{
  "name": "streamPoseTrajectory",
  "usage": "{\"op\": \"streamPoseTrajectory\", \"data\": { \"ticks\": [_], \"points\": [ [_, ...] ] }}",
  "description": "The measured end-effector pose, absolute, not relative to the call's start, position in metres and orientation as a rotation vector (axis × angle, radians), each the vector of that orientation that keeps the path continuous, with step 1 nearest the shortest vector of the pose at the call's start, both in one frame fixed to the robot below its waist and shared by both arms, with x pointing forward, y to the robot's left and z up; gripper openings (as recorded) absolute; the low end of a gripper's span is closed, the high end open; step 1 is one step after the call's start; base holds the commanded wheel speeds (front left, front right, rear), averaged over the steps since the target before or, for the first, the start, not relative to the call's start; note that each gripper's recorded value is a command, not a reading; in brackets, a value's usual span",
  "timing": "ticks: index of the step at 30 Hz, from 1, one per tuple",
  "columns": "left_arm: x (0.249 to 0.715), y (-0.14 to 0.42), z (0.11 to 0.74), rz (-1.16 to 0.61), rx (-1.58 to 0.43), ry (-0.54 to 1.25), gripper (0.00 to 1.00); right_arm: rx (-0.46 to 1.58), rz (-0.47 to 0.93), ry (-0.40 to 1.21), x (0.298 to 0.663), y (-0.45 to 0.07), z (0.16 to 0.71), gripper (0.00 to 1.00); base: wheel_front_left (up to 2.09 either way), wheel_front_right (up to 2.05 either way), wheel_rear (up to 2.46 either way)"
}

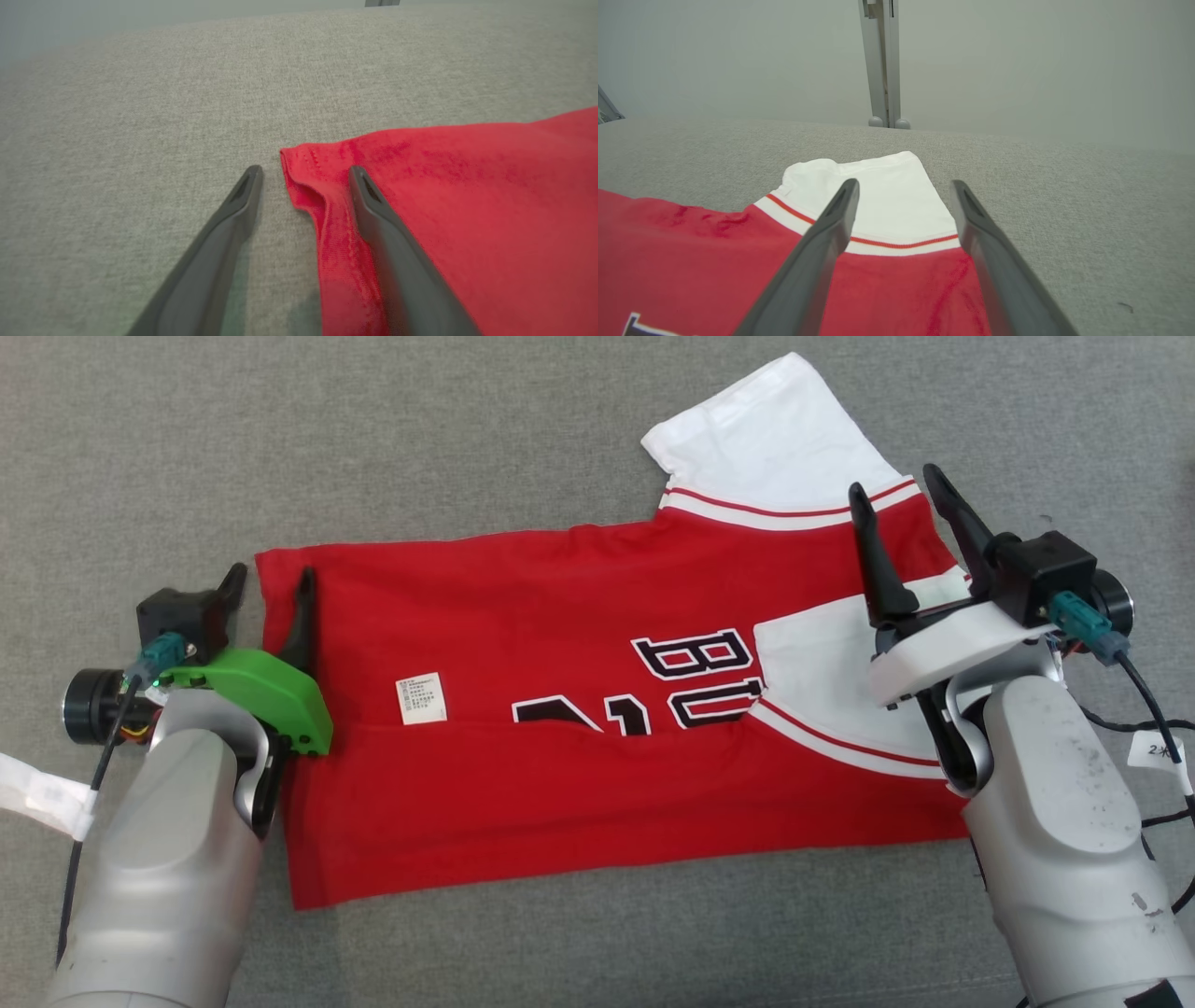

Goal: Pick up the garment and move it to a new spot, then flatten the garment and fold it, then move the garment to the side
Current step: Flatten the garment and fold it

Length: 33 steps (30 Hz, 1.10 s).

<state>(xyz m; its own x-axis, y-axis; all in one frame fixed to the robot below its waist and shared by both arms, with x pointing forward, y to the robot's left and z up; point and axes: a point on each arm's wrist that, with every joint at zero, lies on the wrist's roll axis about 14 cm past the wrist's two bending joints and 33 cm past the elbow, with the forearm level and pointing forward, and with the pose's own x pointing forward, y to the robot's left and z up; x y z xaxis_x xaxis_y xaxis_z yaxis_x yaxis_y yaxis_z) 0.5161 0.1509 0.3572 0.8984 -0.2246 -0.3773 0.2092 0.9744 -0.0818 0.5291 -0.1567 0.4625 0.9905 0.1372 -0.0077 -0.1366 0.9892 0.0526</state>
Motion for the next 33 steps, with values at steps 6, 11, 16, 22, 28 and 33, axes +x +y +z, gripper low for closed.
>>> {"op": "streamPoseTrajectory", "data": {
  "ticks": [6,11,16,22,28,33],
  "points": [
    [0.520,0.153,0.350,-0.214,-0.045,0.426,0.25,0.015,0.175,0.019,0.546,-0.149,0.459,1.00,0.00,0.00,0.00],
    [0.524,0.151,0.355,-0.223,-0.046,0.410,0.00,-0.027,0.207,0.039,0.564,-0.145,0.455,1.00,0.00,0.00,0.00],
    [0.534,0.151,0.374,-0.230,-0.056,0.337,0.00,-0.054,0.216,0.100,0.592,-0.143,0.450,1.00,0.00,0.00,0.00],
    [0.536,0.147,0.385,-0.238,-0.075,0.287,0.00,-0.073,0.221,0.188,0.621,-0.139,0.439,1.00,0.00,0.00,0.00],
    [0.531,0.149,0.386,-0.234,-0.085,0.274,0.00,-0.059,0.210,0.318,0.639,-0.133,0.411,1.00,0.00,0.00,0.00],
    [0.526,0.156,0.381,-0.221,-0.081,0.284,0.00,-0.072,0.233,0.420,0.641,-0.123,0.384,0.49,0.00,0.00,0.00]
  ]
}}
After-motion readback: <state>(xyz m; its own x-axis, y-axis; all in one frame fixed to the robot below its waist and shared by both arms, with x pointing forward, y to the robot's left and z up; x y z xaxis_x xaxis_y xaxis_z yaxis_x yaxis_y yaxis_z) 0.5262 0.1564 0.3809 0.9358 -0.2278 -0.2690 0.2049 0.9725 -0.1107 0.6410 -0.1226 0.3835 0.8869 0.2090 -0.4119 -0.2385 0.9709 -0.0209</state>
